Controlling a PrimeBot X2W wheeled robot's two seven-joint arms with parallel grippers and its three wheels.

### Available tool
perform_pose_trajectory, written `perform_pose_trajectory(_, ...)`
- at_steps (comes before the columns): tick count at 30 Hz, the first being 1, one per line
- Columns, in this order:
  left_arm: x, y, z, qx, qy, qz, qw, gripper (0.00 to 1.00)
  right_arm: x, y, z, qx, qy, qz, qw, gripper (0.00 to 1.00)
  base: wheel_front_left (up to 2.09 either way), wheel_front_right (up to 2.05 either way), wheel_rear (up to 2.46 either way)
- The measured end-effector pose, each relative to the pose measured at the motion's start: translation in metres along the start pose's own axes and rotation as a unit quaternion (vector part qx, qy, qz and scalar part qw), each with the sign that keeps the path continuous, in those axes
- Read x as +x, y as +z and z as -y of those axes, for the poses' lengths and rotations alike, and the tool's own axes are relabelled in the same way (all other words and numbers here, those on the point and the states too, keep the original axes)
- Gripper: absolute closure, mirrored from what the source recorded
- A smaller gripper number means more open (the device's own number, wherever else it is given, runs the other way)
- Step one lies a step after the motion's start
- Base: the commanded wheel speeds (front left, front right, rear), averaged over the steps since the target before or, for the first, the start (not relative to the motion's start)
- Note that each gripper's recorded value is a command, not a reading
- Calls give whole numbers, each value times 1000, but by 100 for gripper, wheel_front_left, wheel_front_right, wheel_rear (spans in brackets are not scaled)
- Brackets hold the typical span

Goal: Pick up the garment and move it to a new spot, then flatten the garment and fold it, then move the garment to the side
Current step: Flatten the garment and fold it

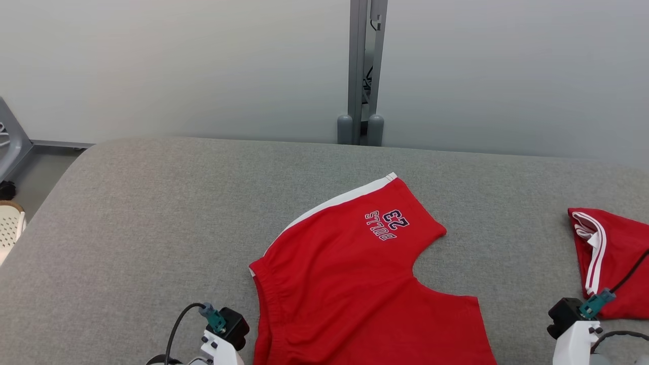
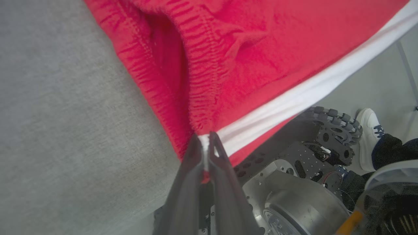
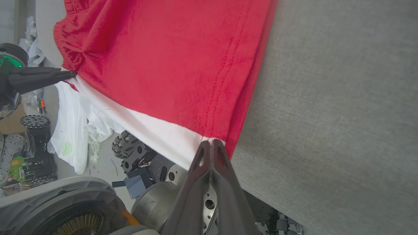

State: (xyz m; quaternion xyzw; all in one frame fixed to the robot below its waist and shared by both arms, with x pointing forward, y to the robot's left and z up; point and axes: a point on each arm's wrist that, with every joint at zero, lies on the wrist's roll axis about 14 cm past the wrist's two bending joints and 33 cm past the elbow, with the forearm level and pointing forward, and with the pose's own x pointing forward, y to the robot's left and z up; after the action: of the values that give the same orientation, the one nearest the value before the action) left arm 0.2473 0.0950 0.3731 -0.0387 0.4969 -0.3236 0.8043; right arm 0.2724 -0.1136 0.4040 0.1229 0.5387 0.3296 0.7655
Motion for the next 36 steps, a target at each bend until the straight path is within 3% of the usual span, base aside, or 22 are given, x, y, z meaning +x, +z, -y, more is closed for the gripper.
perform_pose_trajectory(14,-13,25,4,-78,-16,45,996,100,-3,44,1,-26,-4,66,997,100,0,0,0)
perform_pose_trajectory(24,-29,52,-4,-101,-12,103,989,100,-7,86,-8,-61,0,131,989,100,0,0,0)
perform_pose_trajectory(31,-37,81,2,-170,-46,163,971,100,-12,125,-11,-101,-8,185,977,100,0,0,0)
perform_pose_trajectory(36,-38,102,6,-253,-91,192,944,100,-10,161,-15,-129,-10,214,968,100,0,0,0)
